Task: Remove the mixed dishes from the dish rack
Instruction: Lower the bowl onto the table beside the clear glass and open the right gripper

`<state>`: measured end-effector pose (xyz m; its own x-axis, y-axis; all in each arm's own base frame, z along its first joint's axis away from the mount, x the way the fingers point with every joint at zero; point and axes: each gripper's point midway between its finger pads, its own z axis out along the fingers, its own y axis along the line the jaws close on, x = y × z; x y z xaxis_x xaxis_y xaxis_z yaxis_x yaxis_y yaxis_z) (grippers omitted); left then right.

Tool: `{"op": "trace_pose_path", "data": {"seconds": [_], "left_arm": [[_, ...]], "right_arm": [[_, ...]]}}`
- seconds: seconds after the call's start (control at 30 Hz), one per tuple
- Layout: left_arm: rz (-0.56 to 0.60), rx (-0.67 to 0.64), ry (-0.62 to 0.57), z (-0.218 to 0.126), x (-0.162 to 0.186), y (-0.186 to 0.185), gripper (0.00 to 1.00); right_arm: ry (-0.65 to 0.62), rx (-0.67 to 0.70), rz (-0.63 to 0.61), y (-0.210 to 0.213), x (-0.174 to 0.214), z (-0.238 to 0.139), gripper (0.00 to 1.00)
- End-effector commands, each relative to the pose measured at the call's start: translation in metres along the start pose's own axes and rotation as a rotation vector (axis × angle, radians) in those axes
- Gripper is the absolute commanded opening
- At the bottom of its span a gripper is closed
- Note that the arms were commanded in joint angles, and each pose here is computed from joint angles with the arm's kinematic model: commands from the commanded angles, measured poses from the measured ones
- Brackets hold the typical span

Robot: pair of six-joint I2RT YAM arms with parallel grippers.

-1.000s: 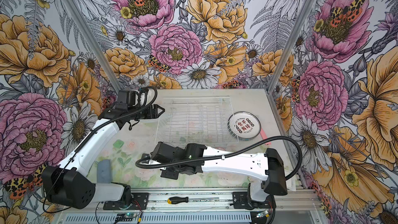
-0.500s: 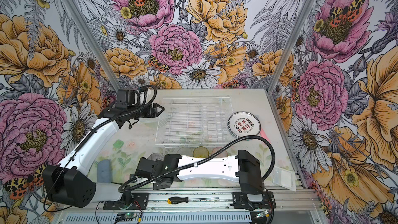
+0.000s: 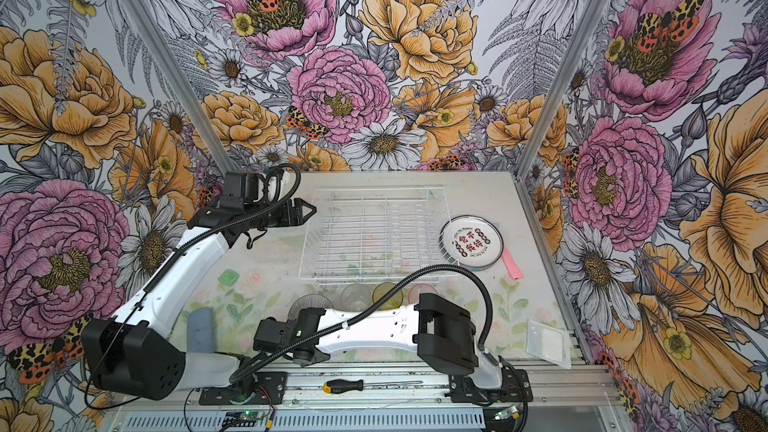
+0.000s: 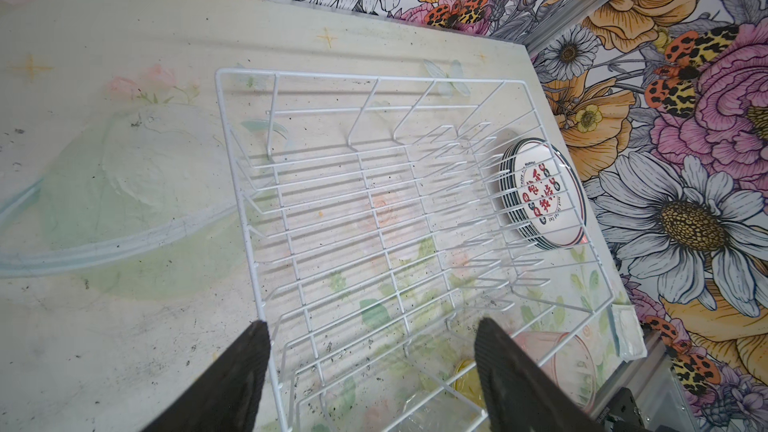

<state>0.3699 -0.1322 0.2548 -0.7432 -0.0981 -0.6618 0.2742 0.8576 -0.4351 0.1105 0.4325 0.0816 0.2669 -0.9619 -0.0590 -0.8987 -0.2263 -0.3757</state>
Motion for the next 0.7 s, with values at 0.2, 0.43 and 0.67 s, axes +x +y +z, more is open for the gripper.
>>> {"op": "trace_pose_path", "data": {"seconds": [0.2, 0.43, 0.67], "left_arm": [[0.007, 0.036, -0.035, -0.003, -0.011, -0.004, 0.80], [0.002, 0.044, -0.033, -0.001, -0.010, -0.003, 0.80], [0.000, 0.050, -0.031, 0.001, -0.011, -0.003, 0.80]], "right_arm": [[0.049, 0.079, -0.013, -0.021, 0.001, 0.013, 0.00], [0.089, 0.080, -0.022, -0.023, 0.008, 0.027, 0.00], [0.133, 0.106, -0.042, -0.027, 0.015, 0.037, 0.00]]}}
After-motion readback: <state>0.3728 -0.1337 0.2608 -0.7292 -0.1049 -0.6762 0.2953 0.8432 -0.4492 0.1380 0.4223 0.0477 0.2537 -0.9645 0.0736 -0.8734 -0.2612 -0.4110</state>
